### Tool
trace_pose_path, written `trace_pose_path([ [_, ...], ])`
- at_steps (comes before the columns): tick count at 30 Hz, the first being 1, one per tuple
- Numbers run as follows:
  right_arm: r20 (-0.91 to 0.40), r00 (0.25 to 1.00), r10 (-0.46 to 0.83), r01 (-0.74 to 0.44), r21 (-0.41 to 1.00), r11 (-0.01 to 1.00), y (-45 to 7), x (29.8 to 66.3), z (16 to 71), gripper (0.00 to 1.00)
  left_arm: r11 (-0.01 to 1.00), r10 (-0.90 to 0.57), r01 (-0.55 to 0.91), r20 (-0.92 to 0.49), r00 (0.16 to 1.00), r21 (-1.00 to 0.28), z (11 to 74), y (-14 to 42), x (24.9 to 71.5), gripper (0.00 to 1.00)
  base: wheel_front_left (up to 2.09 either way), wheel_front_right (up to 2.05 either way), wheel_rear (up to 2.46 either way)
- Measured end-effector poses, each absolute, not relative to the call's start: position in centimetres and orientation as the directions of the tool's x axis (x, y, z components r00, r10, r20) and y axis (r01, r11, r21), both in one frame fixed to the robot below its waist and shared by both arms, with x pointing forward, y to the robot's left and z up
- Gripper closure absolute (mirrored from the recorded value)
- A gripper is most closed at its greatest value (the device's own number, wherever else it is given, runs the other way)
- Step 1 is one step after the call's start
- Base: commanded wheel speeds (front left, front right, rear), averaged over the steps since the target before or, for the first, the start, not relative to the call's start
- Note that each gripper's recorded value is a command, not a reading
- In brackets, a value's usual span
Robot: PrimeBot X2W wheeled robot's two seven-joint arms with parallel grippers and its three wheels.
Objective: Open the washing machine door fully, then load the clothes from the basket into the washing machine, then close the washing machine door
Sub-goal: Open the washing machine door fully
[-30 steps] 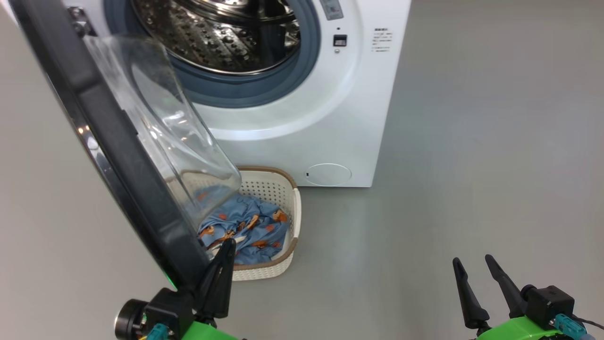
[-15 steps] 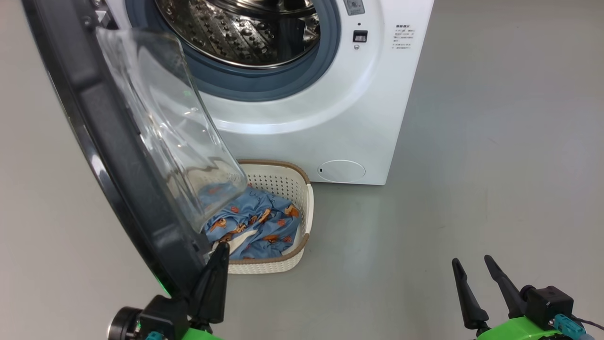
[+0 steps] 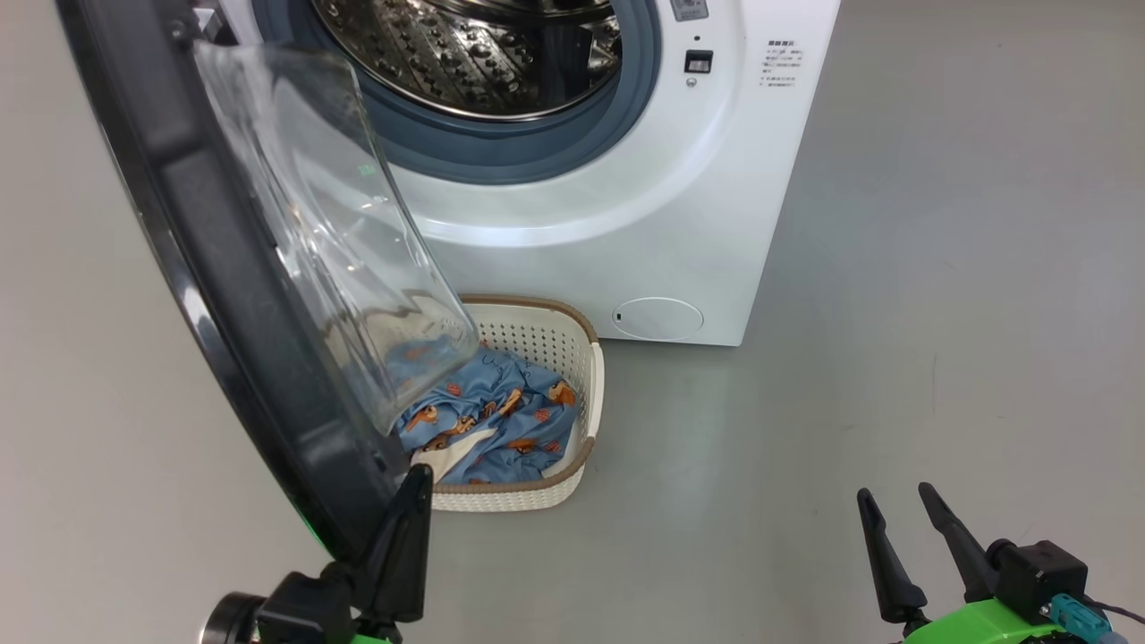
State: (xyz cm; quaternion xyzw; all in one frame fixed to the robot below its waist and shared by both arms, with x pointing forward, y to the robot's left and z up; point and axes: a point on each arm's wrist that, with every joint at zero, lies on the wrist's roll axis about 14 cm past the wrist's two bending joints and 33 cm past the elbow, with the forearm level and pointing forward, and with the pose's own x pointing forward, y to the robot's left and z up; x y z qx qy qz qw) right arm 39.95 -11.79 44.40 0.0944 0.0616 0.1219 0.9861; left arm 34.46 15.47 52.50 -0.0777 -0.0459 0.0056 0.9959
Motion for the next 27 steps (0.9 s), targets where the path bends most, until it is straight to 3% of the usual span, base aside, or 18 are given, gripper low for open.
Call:
trace_pose_path([
  [27,-0.073,0.94,0.333,-0.312,0.211,0.926,-8.7,40.6,45.2,0.0,0.976,0.161,-0.15,0.058,0.985,-0.158,51.9,19.4,31.8,1.0,0.0,0.0,0.0],
])
